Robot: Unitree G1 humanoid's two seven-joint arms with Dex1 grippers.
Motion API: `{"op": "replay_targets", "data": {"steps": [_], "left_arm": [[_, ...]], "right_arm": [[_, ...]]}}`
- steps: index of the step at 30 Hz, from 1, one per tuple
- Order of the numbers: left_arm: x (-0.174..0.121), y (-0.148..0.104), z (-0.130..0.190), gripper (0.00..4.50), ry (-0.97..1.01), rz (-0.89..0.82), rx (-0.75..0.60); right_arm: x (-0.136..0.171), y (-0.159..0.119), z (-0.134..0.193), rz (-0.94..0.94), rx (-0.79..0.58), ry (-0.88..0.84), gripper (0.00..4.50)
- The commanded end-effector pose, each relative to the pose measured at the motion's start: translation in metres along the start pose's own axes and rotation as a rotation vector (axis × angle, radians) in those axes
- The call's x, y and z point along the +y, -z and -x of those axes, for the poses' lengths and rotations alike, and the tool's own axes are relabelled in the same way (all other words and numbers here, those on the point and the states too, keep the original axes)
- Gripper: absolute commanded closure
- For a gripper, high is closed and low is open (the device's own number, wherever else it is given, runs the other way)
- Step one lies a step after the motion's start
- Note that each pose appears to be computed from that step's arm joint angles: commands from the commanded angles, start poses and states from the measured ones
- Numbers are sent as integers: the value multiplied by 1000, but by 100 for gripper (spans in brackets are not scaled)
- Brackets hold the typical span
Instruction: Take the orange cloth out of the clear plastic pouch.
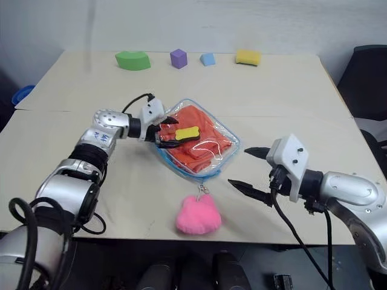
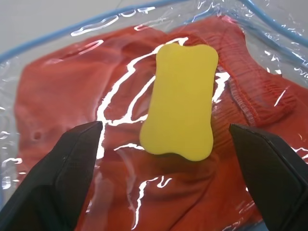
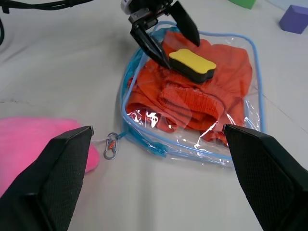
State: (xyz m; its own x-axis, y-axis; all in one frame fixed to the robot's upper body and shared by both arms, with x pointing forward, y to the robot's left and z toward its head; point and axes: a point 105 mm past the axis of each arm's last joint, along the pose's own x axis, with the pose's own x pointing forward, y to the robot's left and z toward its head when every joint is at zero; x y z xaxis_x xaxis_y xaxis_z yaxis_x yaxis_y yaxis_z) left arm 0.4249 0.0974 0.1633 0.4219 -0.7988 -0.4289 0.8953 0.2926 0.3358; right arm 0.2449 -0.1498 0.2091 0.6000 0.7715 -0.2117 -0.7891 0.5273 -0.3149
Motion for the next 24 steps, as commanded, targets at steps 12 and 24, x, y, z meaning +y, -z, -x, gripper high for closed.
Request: {"op": "replay_targets", "data": {"steps": [12,24], "left_arm": [[5,-15,-3,288,-24,-27,-39],[25,53,143,296,-488,154,-45]], "right_arm": [[4,-11,-4,53,-38,5,0],[10,-14,-32,48,-79,-199,0]]}}
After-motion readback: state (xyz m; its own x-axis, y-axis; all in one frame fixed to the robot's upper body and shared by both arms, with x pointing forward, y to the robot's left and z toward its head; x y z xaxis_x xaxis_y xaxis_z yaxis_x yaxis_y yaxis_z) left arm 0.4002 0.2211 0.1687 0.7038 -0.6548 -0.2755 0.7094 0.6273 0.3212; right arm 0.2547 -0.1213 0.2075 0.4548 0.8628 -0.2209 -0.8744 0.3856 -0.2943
